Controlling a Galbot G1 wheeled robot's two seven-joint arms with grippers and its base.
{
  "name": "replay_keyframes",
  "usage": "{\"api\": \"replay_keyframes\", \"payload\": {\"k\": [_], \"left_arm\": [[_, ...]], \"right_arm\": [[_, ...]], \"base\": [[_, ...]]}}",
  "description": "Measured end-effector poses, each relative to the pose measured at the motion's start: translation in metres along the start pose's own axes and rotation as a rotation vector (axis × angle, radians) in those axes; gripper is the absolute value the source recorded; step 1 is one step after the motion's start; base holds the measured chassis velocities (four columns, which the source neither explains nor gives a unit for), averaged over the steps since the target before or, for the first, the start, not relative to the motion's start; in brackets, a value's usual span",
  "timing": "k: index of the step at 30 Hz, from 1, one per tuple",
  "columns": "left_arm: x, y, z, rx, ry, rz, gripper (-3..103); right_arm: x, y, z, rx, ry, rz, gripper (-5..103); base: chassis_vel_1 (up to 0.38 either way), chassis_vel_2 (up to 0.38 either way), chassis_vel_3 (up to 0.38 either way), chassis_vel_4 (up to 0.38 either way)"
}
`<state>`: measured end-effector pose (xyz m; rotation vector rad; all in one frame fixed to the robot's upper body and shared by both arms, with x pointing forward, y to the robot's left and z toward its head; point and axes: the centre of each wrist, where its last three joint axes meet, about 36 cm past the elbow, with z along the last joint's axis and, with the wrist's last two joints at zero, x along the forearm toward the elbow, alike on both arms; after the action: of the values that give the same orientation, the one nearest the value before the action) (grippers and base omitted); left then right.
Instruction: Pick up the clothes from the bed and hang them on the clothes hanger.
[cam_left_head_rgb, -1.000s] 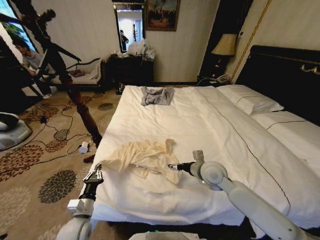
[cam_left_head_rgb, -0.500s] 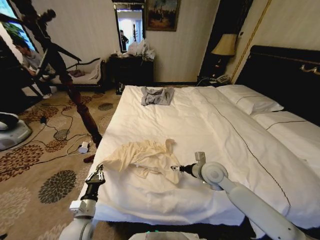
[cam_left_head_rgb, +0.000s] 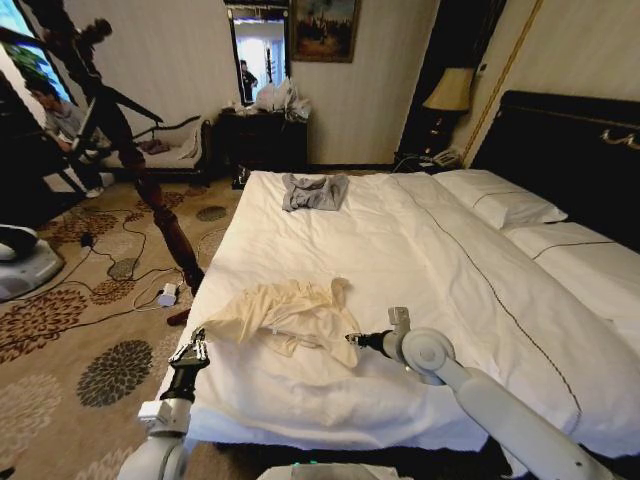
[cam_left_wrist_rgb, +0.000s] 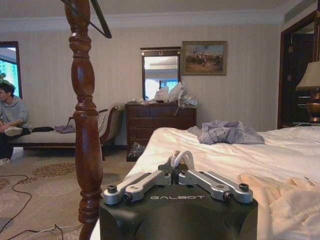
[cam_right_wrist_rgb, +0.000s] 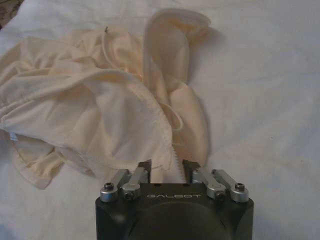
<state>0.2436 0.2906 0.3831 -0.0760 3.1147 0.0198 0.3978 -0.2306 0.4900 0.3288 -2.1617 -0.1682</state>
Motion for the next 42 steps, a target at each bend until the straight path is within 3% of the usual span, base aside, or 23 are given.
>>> {"api": "replay_keyframes", "payload": {"k": [2, 5, 6, 10, 15, 17, 20, 23, 24, 26, 27, 29, 30, 32, 34, 36, 39, 42], "left_arm": [[-0.004, 0.002, -0.001, 0.002, -0.007, -0.002, 1], [-0.006, 0.003, -0.002, 0.003, -0.012, -0.002, 1], [-0.009, 0.005, -0.004, 0.004, -0.017, -0.001, 1], [-0.014, 0.007, -0.006, 0.006, -0.024, 0.000, 1], [-0.021, 0.009, -0.011, 0.023, -0.043, 0.006, 1], [-0.032, 0.012, -0.025, 0.037, -0.074, 0.016, 1], [-0.041, 0.017, -0.040, 0.042, -0.103, 0.028, 1], [-0.068, 0.031, -0.095, 0.070, -0.192, 0.071, 1], [-0.068, 0.031, -0.095, 0.070, -0.192, 0.071, 1], [-0.083, 0.040, -0.130, 0.089, -0.240, 0.088, 1], [-0.093, 0.047, -0.157, 0.104, -0.275, 0.094, 1], [-0.107, 0.058, -0.203, 0.113, -0.333, 0.108, 1], [-0.107, 0.058, -0.203, 0.113, -0.333, 0.108, 1], [-0.112, 0.072, -0.243, 0.096, -0.381, 0.112, 1], [-0.104, 0.092, -0.302, 0.050, -0.460, 0.115, 1], [-0.102, 0.095, -0.312, 0.046, -0.476, 0.116, 1], [-0.079, 0.103, -0.368, 0.034, -0.567, 0.153, 1], [-0.069, 0.104, -0.382, 0.039, -0.590, 0.167, 1]], "right_arm": [[0.003, 0.002, 0.000, 0.015, -0.009, -0.018, 27], [0.006, 0.003, 0.001, 0.023, -0.012, -0.029, 22], [0.008, 0.004, 0.001, 0.033, -0.016, -0.040, 12], [0.010, 0.005, 0.001, 0.054, -0.026, -0.060, 2], [0.016, 0.004, -0.003, 0.107, -0.076, -0.081, 0], [0.025, 0.000, -0.016, 0.170, -0.169, -0.067, 0], [0.036, -0.004, -0.029, 0.176, -0.266, -0.074, 0], [0.068, -0.016, -0.069, 0.148, -0.601, -0.178, 0], [0.068, -0.016, -0.069, 0.148, -0.601, -0.178, 0], [0.092, -0.023, -0.097, 0.140, -0.809, -0.241, 0], [0.115, -0.026, -0.118, 0.116, -0.932, -0.277, 0], [0.151, -0.027, -0.144, 0.090, -1.079, -0.316, 0], [0.151, -0.027, -0.144, 0.090, -1.079, -0.316, 0], [0.174, -0.025, -0.158, 0.082, -1.162, -0.343, 0], [0.206, -0.015, -0.174, 0.093, -1.257, -0.391, 0], [0.214, -0.012, -0.175, 0.102, -1.273, -0.399, 0], [0.259, 0.000, -0.164, 0.187, -1.356, -0.372, 0], [0.277, 0.003, -0.155, 0.227, -1.379, -0.342, 0]], "base": [[0.000, 0.000, 0.000, 0.000], [0.000, 0.000, 0.000, 0.000], [0.000, 0.000, 0.000, 0.000], [0.000, 0.000, 0.000, 0.000], [0.000, 0.000, 0.000, 0.000], [0.000, 0.000, 0.000, 0.000], [0.000, 0.000, 0.000, 0.000], [0.000, 0.000, 0.000, 0.000], [0.000, 0.000, 0.000, 0.000], [0.000, 0.000, 0.000, 0.000], [0.000, 0.000, 0.000, 0.000], [0.000, 0.000, 0.000, 0.000], [0.000, 0.000, 0.000, 0.000], [0.000, 0.000, 0.000, 0.000], [0.000, 0.000, 0.000, 0.000], [0.000, 0.000, 0.000, 0.000], [0.000, 0.000, 0.000, 0.000], [0.000, 0.000, 0.000, 0.000]]}}
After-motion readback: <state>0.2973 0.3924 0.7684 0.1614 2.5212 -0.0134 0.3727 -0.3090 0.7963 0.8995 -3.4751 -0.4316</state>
